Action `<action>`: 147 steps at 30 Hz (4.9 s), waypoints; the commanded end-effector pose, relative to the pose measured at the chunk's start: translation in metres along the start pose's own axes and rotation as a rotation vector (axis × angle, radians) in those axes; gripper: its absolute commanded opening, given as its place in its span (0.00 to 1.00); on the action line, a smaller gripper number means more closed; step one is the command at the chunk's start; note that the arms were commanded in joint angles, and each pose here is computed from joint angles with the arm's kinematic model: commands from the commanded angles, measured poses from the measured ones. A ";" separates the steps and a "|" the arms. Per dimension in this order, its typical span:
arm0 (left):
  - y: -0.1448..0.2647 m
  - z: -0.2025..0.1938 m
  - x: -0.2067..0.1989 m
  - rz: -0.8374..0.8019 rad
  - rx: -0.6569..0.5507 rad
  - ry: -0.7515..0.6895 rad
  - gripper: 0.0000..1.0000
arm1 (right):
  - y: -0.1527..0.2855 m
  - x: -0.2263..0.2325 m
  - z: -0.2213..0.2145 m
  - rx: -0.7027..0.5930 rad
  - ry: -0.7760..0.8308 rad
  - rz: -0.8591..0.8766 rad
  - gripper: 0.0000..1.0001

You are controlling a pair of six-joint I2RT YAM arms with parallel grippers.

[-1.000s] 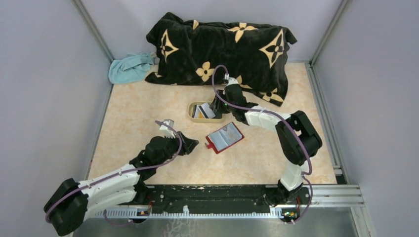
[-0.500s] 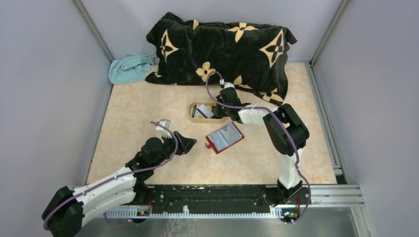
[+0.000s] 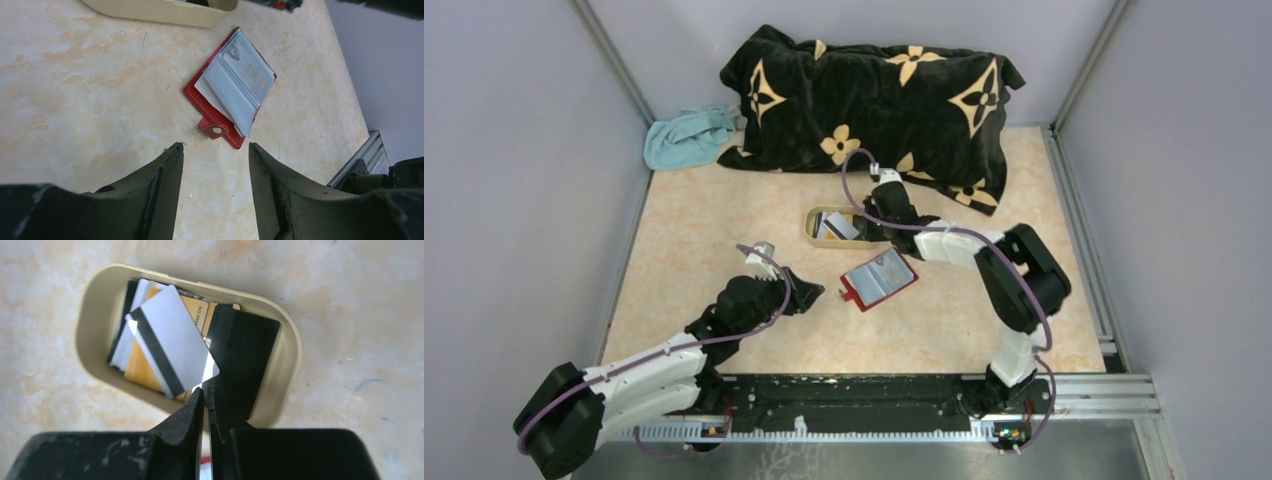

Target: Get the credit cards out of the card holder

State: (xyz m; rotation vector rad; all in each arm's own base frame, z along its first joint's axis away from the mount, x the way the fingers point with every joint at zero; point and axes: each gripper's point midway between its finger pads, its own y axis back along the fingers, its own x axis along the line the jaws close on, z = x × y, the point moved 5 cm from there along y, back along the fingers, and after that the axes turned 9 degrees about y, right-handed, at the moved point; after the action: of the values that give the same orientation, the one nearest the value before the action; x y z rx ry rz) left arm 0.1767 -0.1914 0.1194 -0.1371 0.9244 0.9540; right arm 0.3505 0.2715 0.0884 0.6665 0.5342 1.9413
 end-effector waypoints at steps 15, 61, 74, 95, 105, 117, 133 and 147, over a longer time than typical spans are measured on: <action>-0.050 -0.018 -0.061 -0.283 0.197 0.060 0.51 | 0.102 -0.052 -0.034 -0.098 0.042 -0.175 0.00; -0.106 -0.067 -0.048 -0.191 0.286 0.177 0.57 | 0.139 -0.028 -0.091 -0.058 -0.004 -0.085 0.00; -0.114 -0.053 -0.068 -0.208 0.273 0.133 0.56 | 0.148 -0.048 -0.088 -0.079 -0.048 -0.109 0.00; -0.173 -0.063 -0.107 -0.255 0.346 0.105 0.56 | 0.156 -0.097 -0.061 -0.056 -0.161 -0.206 0.00; -0.205 -0.071 -0.116 -0.257 0.386 0.103 0.56 | 0.142 -0.129 -0.051 -0.035 -0.230 -0.285 0.01; -0.181 -0.075 -0.091 -0.199 0.382 0.062 0.58 | 0.118 -0.128 -0.068 0.027 -0.250 -0.228 0.08; -0.151 -0.071 -0.059 -0.165 0.344 0.104 0.63 | 0.124 -0.086 -0.111 0.100 -0.233 -0.158 0.08; -0.152 -0.067 -0.063 -0.206 0.337 0.125 0.63 | 0.141 -0.080 -0.069 -0.040 -0.187 -0.147 0.08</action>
State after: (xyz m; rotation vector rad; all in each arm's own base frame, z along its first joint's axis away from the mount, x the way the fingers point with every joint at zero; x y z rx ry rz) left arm 0.2328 -0.3526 0.0694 0.0386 1.1602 0.6338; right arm 0.2267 0.1235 0.0872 0.7935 0.4717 1.6779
